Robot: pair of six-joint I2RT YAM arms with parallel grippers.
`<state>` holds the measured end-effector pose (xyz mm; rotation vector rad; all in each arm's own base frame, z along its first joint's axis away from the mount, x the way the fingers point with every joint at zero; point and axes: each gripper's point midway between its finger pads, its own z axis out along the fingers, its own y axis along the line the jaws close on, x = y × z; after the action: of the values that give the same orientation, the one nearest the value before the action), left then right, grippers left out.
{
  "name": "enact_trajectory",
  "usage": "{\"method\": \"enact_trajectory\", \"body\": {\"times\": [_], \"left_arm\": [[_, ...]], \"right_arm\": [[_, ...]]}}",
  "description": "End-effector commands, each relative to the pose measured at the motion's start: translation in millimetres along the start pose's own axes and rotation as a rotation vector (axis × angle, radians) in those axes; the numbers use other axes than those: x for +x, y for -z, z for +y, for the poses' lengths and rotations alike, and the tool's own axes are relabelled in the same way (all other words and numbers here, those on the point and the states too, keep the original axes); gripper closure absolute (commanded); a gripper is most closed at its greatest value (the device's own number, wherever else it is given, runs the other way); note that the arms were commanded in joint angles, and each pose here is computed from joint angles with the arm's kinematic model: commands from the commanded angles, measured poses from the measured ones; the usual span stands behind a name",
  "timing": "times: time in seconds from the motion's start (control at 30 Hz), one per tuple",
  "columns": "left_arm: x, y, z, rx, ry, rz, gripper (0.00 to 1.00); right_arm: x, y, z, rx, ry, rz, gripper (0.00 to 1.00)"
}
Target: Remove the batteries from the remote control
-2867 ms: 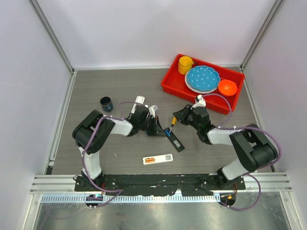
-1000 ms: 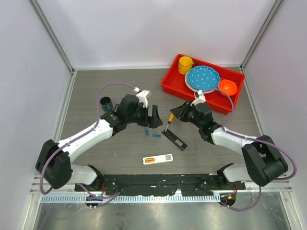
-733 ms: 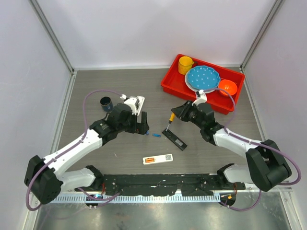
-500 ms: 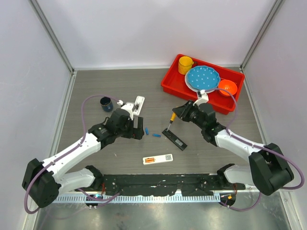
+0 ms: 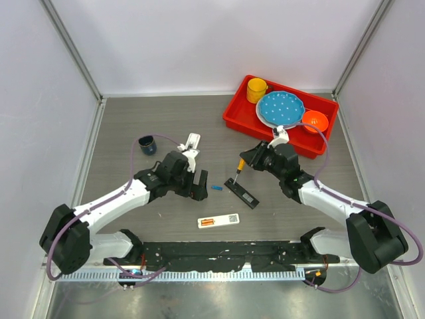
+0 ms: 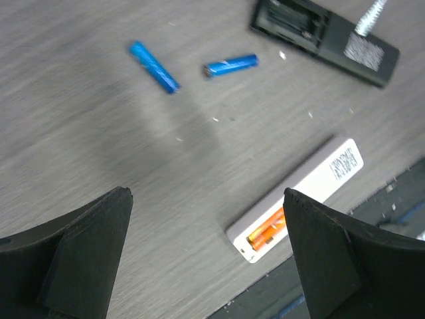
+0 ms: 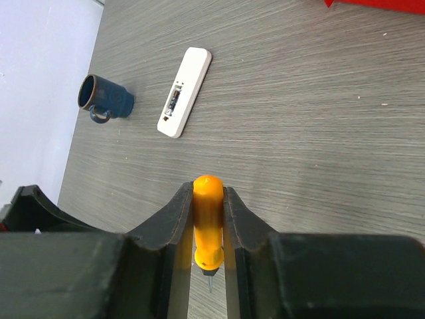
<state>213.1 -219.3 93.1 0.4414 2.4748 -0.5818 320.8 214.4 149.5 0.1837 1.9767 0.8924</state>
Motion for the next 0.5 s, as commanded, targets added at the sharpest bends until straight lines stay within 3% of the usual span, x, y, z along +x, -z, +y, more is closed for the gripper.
{"method": "enact_trajectory", "body": {"times": [0.0, 0.23, 0.37, 0.47], "left_arm": [[-8, 0, -48, 0.202, -0.128, 0.008, 0.0], [29, -20, -62, 0.13, -0.251, 0.172, 0.01], [33, -14, -80, 0.116, -0.284, 0.165, 0.04], [37, -2, -99, 0.129, -0.289, 0.141, 0.13]], "right_arm": [[-11, 1, 12, -0.038, 0.03, -0.034, 0.99], [-6, -5, 9, -0.038, 0.029, -0.016, 0.99], [-6, -4, 10, -0.039, 0.032, -0.013, 0.99], [-5, -4, 7, -0.032, 0.033, -0.017, 0.99]]}}
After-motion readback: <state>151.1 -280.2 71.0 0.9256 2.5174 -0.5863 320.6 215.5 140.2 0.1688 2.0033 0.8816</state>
